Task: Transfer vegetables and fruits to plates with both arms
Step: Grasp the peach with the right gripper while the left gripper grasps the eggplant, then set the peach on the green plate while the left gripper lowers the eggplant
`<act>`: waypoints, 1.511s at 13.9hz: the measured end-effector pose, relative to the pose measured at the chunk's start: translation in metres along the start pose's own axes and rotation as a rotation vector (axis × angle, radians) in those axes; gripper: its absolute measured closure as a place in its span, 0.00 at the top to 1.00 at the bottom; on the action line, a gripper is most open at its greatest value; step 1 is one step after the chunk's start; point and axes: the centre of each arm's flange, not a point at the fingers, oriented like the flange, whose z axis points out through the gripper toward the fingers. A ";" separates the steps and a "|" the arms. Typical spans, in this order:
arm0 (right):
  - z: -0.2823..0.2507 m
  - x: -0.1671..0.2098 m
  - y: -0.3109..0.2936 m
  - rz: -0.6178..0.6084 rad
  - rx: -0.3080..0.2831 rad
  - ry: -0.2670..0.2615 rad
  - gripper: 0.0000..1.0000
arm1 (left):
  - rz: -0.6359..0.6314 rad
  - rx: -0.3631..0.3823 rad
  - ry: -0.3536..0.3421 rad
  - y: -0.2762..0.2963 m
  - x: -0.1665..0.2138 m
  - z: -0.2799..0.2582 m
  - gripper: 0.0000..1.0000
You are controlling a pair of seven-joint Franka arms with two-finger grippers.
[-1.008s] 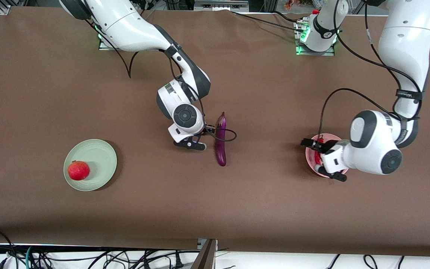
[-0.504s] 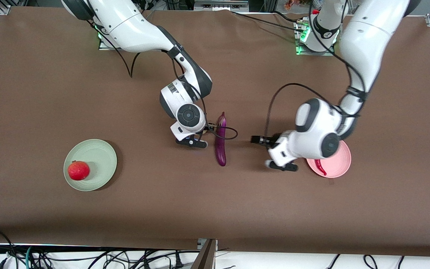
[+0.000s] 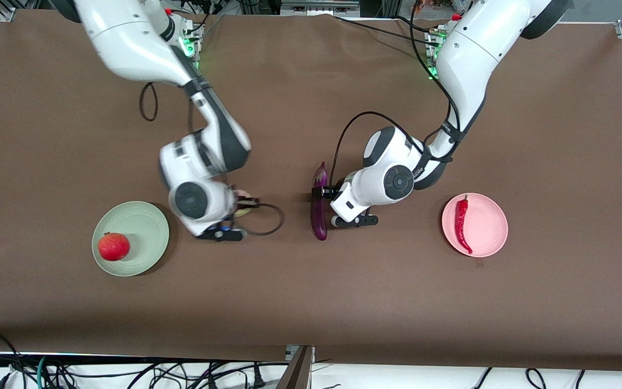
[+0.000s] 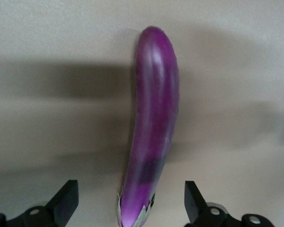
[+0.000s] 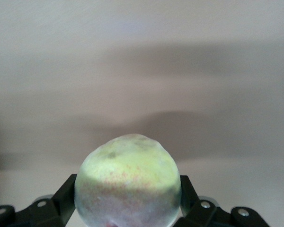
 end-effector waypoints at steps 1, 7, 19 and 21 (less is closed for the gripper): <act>-0.005 0.011 0.033 -0.025 0.011 0.000 0.88 | 0.002 -0.007 0.012 0.002 0.000 0.004 0.90; -0.015 0.043 0.157 -0.070 -0.117 0.051 0.88 | 0.031 -0.006 0.124 0.024 -0.019 0.081 0.75; 0.034 0.071 0.209 -0.093 -0.141 0.122 0.88 | 0.483 0.122 -0.072 -0.287 0.095 -0.231 0.05; 0.031 0.072 0.213 -0.089 -0.139 0.136 1.00 | 0.462 0.087 -0.114 -0.343 0.099 -0.219 0.05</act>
